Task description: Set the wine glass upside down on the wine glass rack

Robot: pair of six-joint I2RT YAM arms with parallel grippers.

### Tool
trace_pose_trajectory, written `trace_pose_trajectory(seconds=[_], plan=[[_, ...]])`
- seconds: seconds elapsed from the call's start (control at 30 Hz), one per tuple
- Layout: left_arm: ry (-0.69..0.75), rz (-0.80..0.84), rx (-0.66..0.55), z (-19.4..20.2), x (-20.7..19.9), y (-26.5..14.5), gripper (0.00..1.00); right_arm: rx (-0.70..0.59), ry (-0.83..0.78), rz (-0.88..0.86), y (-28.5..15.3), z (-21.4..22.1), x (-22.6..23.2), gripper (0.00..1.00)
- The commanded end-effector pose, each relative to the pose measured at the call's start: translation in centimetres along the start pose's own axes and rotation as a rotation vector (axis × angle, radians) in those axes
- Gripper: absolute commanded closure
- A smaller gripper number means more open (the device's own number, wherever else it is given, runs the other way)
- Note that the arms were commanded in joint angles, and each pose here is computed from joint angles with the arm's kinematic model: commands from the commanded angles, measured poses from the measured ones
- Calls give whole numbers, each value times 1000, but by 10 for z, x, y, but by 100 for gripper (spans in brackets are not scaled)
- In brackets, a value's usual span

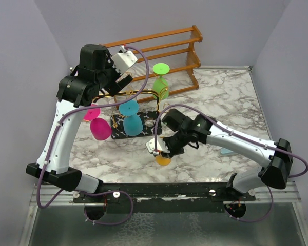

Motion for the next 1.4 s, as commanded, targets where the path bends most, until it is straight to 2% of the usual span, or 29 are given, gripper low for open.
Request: trace_pose_trajectory(seconds=[0.0,0.23,0.43,0.57,0.73,0.87,1.0,1.17,1.37], plan=[[13,17,-48,-6,1,-7,1,10,23,89,-29,11,-7,99],[17,42,-50,-6,-3,-4,1,-36,140,242,-76,39,-22,99],[-27,94,-108,-19,-8,-2,1,10,259,544,-129,81,-43,99],[-79,103,-159,-32,-5,-2,1,-9,321,763,-169,85,-61,99],[-156,192,-258,-51,-16,-1,1,-47,316,905,-200,71,-76,99],[-228,252,-333,-67,-22,1,1,-86,244,1086,-242,50,-90,99],[-310,283,-397,-81,-24,3,1,-181,200,1213,-282,20,-99,99],[-398,283,-496,-96,-23,5,2,-346,164,1178,-304,-21,-101,99],[-510,341,-619,-115,-27,-2,9,-461,112,1101,-319,-56,-94,99]])
Point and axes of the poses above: each gripper's point midway between its finger pads, its own y axis out along the fingers, its own x axis along the line the jaws close on, z = x × y, the point moved 4 cm from there along -y, back along the fingers, and after that the axes turned 8 degrees about y, right-handed, at the moved point
